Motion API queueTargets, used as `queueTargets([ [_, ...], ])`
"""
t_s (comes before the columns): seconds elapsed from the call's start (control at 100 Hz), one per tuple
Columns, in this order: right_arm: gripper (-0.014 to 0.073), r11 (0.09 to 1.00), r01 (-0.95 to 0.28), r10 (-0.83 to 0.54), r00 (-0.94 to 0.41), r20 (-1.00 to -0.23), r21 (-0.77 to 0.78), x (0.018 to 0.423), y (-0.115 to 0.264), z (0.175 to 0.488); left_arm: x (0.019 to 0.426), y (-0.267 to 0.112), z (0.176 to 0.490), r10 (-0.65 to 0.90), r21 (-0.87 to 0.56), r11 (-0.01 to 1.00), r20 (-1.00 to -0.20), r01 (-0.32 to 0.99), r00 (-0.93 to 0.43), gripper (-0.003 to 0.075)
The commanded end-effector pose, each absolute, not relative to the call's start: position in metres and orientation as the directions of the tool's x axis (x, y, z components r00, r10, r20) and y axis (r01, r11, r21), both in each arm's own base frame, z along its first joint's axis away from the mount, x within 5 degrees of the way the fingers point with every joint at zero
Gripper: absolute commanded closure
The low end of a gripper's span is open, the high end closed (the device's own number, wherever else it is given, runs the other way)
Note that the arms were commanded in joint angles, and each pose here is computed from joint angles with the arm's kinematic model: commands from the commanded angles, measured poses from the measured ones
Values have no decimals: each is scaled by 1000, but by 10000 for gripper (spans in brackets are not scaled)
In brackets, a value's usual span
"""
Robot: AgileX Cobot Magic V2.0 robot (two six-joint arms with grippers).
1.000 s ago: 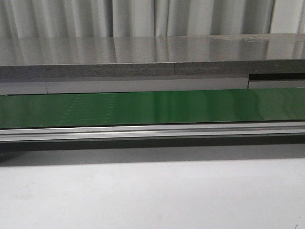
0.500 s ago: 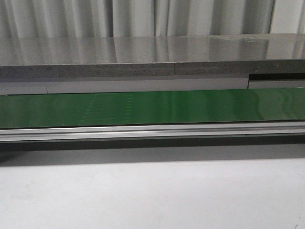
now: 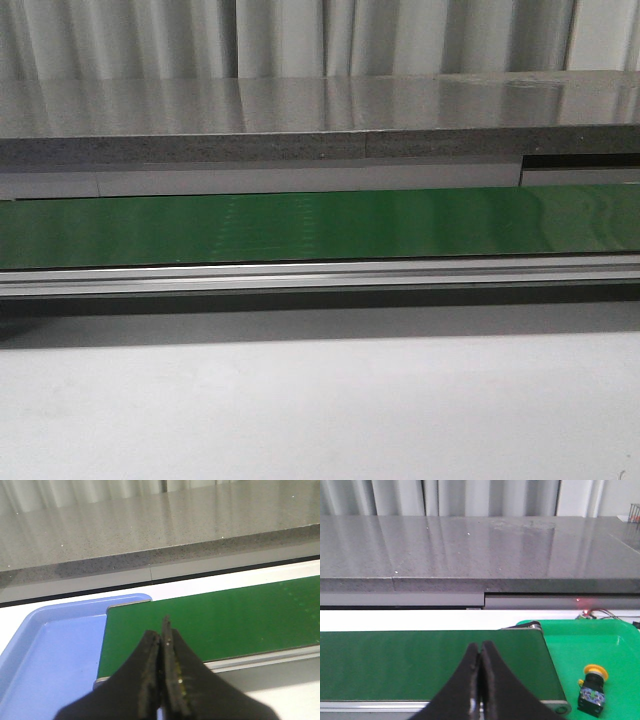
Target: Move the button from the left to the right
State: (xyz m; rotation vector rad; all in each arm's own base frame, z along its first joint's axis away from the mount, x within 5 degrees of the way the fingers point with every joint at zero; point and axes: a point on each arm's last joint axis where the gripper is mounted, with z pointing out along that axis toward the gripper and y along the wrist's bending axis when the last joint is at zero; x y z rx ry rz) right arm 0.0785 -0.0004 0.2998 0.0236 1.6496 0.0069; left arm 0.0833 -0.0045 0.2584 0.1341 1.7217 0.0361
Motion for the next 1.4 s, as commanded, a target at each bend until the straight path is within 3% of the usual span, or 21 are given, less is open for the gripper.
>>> queueTargets([
  [0.0,663,1000,-13,-16,37,-999,-16,72,1,309,84,-4,275,101,98,993,-994,58,-51,739],
  [0.19,663,997,-77,-14,69,-998,-20,62,5,273,84,-4,275,101,98,993,-994,58,-51,739],
  [0.5,663,995,-72,73,83,-994,67,54,4,210,84,-4,275,101,98,993,-994,58,-51,739],
  [0.6,663,995,-67,78,37,-996,76,55,4,206,84,-4,275,101,98,993,-994,58,-51,739],
  [1.39,663,996,-54,72,43,-996,69,55,3,207,84,-4,275,101,98,993,-994,57,-49,739],
])
